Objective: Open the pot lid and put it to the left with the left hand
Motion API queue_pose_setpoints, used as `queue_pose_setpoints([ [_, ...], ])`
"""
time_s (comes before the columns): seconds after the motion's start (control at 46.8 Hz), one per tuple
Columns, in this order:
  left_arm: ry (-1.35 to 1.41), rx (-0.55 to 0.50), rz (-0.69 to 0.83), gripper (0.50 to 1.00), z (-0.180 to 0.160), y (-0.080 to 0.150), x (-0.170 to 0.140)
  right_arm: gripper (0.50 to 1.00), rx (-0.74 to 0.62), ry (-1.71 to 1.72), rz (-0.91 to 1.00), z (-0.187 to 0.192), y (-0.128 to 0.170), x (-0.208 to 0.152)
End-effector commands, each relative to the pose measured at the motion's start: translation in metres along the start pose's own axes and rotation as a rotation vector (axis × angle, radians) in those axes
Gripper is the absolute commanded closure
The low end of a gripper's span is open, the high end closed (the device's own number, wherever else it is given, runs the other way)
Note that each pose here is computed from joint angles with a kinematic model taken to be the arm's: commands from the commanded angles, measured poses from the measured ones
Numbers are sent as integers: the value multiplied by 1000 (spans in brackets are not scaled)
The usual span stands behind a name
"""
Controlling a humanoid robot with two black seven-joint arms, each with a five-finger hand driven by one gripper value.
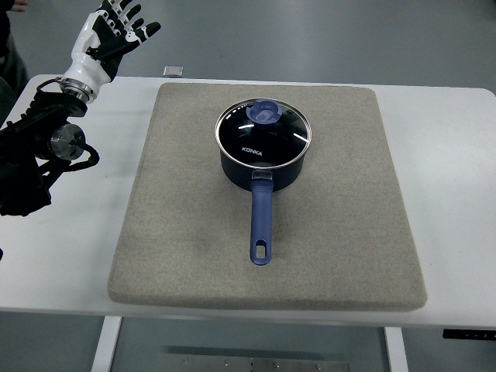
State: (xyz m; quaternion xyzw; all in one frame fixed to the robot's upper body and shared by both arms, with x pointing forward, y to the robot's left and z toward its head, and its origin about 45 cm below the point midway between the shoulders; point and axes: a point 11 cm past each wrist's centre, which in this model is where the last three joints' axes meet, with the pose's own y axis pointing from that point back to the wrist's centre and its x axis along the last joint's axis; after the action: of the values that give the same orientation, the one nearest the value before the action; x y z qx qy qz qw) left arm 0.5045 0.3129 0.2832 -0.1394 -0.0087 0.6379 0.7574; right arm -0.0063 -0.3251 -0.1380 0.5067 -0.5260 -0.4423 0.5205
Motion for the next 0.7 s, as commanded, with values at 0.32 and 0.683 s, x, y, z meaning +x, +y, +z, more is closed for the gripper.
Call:
queue_pose_setpoints([
  [0.32,3,-3,-11,508,0,-4,-8,583,1,-1,0,0,0,0],
  [0.683,-28,-9,-61,510,10,-12,-17,583,0,0,0,0,0,0],
])
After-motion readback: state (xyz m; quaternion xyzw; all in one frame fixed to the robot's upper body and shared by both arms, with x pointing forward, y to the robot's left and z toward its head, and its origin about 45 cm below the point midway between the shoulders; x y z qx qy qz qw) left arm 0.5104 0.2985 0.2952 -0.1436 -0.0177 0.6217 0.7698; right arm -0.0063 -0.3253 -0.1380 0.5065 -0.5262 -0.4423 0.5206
